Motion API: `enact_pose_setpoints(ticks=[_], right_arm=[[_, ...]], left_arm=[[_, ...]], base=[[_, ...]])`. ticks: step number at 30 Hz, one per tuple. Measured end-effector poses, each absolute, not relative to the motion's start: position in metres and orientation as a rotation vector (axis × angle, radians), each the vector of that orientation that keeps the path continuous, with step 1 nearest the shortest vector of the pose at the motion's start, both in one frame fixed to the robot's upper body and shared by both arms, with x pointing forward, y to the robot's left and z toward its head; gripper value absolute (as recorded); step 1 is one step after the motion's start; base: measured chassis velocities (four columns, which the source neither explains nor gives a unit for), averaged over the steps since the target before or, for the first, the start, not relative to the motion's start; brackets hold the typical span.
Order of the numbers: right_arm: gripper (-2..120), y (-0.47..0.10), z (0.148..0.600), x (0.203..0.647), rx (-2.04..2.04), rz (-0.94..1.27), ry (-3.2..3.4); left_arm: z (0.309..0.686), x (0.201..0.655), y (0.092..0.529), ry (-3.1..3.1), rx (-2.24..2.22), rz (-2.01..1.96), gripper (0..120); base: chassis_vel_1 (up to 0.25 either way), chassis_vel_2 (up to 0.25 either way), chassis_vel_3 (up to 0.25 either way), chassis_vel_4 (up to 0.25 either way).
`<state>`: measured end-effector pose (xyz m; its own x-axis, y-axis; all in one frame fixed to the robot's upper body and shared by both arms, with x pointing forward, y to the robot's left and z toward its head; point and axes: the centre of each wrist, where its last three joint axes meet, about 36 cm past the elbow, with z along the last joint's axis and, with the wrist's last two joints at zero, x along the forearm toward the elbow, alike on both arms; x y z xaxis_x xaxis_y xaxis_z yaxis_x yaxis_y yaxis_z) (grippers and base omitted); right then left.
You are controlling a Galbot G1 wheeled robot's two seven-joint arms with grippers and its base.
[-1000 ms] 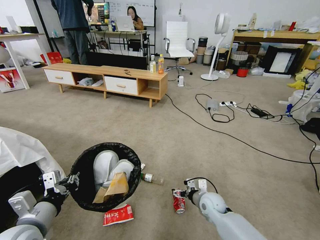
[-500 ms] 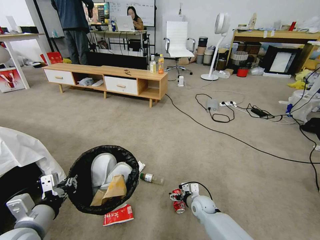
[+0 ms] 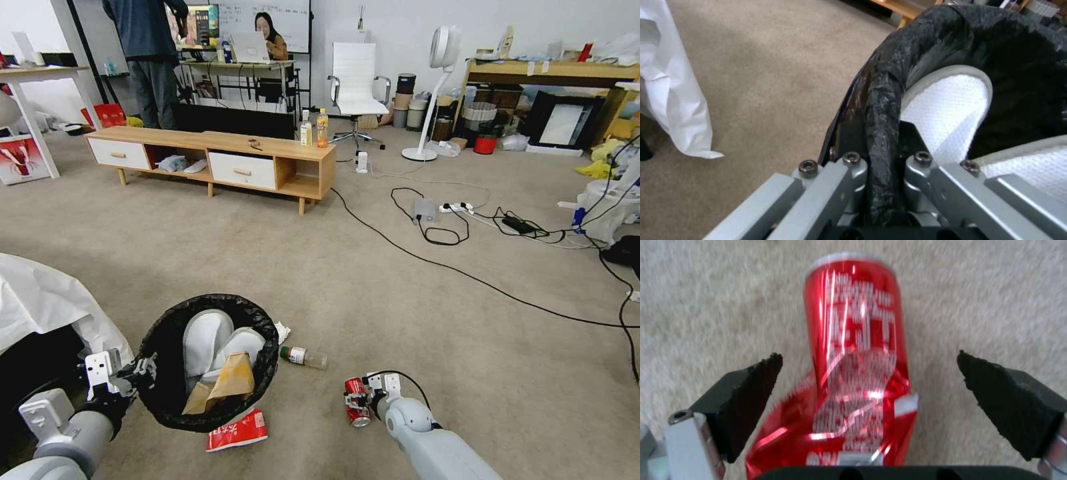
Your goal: Pick up the trash bin and place the garbage on the floor into it.
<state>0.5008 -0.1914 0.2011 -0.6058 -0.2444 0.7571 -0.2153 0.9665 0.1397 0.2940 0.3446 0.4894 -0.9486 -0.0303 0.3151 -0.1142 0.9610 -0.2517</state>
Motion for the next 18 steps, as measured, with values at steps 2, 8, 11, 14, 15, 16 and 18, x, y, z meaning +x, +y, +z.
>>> enact_pose_setpoints(ticks=[2,8,11,14,15,16,18], right_arm=[[96,-0.192,0.197,0.497,0.331,-0.032,-2.232],[74,-0.190,0.191,0.490,0.357,-0.009,-2.215],[64,-0.189,0.190,0.490,0.359,-0.009,-2.216],[53,-0.185,0.190,0.490,0.370,-0.017,-2.218],[53,-0.185,0.190,0.490,0.370,-0.017,-2.218],[46,-0.184,0.189,0.488,0.377,-0.018,-2.217],[36,-0.185,0.188,0.486,0.379,-0.019,-2.219]], left_arm=[[0.489,0.294,0.344,-2.798,0.106,0.383,5],[0.490,0.293,0.344,-2.801,0.104,0.383,5],[0.490,0.293,0.344,-2.800,0.104,0.381,5],[0.490,0.293,0.343,-2.800,0.103,0.382,5],[0.490,0.293,0.343,-2.800,0.103,0.382,5],[0.489,0.293,0.343,-2.799,0.102,0.382,5],[0.488,0.294,0.342,-2.798,0.103,0.384,5]], base=[[0.000,0.000,0.000,0.000],[0.000,0.000,0.000,0.000],[0.000,0.000,0.000,0.000],[0.000,0.000,0.000,0.000],[0.000,0.000,0.000,0.000],[0.000,0.000,0.000,0.000],[0.000,0.000,0.000,0.000]])
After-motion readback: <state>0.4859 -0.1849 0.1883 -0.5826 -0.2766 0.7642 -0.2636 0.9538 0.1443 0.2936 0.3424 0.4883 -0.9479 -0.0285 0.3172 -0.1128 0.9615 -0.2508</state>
